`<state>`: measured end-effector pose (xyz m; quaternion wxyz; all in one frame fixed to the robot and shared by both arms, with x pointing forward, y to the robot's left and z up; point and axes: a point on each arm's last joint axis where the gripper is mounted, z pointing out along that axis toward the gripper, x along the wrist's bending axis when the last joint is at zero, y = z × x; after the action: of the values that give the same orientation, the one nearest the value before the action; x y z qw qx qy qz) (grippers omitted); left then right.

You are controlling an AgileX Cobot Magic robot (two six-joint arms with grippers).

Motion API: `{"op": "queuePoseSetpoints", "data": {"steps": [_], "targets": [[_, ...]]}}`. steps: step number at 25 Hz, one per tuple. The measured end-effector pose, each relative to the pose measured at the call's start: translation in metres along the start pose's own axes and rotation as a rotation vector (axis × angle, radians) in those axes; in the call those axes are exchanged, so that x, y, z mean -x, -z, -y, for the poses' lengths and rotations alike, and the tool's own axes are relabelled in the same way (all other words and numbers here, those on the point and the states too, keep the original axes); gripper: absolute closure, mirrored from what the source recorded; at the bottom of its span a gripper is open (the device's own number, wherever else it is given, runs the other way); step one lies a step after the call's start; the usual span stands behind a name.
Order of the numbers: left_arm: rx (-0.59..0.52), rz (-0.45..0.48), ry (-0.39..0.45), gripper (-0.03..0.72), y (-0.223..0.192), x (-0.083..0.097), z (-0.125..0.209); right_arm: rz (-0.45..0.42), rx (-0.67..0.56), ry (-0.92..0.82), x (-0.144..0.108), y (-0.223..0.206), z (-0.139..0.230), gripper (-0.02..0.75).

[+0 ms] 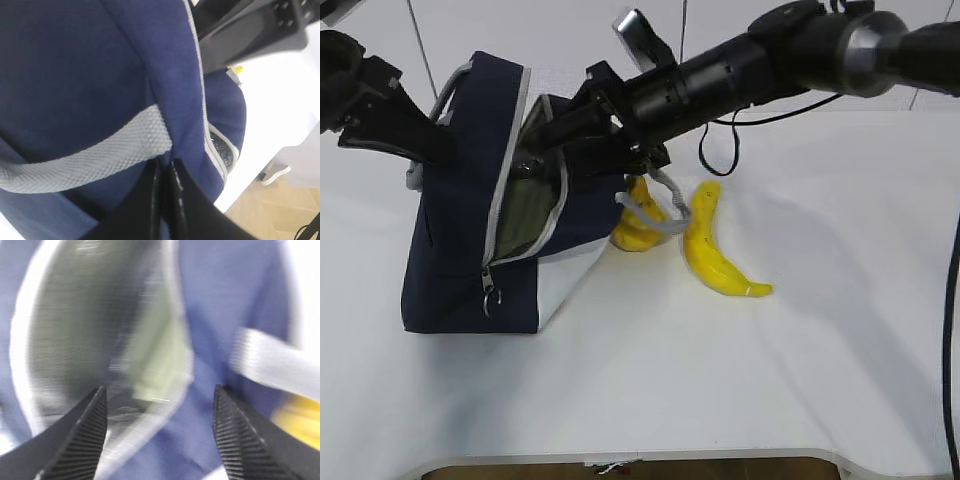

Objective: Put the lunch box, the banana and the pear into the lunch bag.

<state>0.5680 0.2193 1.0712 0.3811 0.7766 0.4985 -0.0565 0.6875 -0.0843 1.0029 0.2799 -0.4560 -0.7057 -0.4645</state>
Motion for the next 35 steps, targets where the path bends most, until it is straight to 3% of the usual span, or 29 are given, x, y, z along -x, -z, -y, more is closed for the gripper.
{"op": "queuePoseSetpoints", "data": {"steps": [3,7,19,23,29,35], "targets": [[-0.002,0.001,0.0,0.695,0.0,0.0,0.0,0.087,-0.022,0.027,-0.007,0.012,-0.01,0.21],[-0.004,0.003,0.0,0.695,0.0,0.0,0.0,0.267,-0.044,0.056,-0.017,0.029,-0.021,0.211],[-0.014,-0.001,-0.006,0.695,0.0,0.0,0.001,0.797,0.043,0.139,-0.076,0.109,-0.024,0.22],[-0.025,0.008,-0.005,0.695,0.0,0.001,0.002,0.869,0.026,0.069,-0.07,0.114,-0.013,0.22],[-0.033,0.014,-0.006,0.695,0.0,0.001,0.003,0.934,-0.072,-0.058,-0.03,0.099,0.004,0.22],[-0.033,0.014,-0.006,0.695,0.0,0.001,0.003,0.927,-0.124,-0.169,0.007,0.076,0.009,0.22]]}}
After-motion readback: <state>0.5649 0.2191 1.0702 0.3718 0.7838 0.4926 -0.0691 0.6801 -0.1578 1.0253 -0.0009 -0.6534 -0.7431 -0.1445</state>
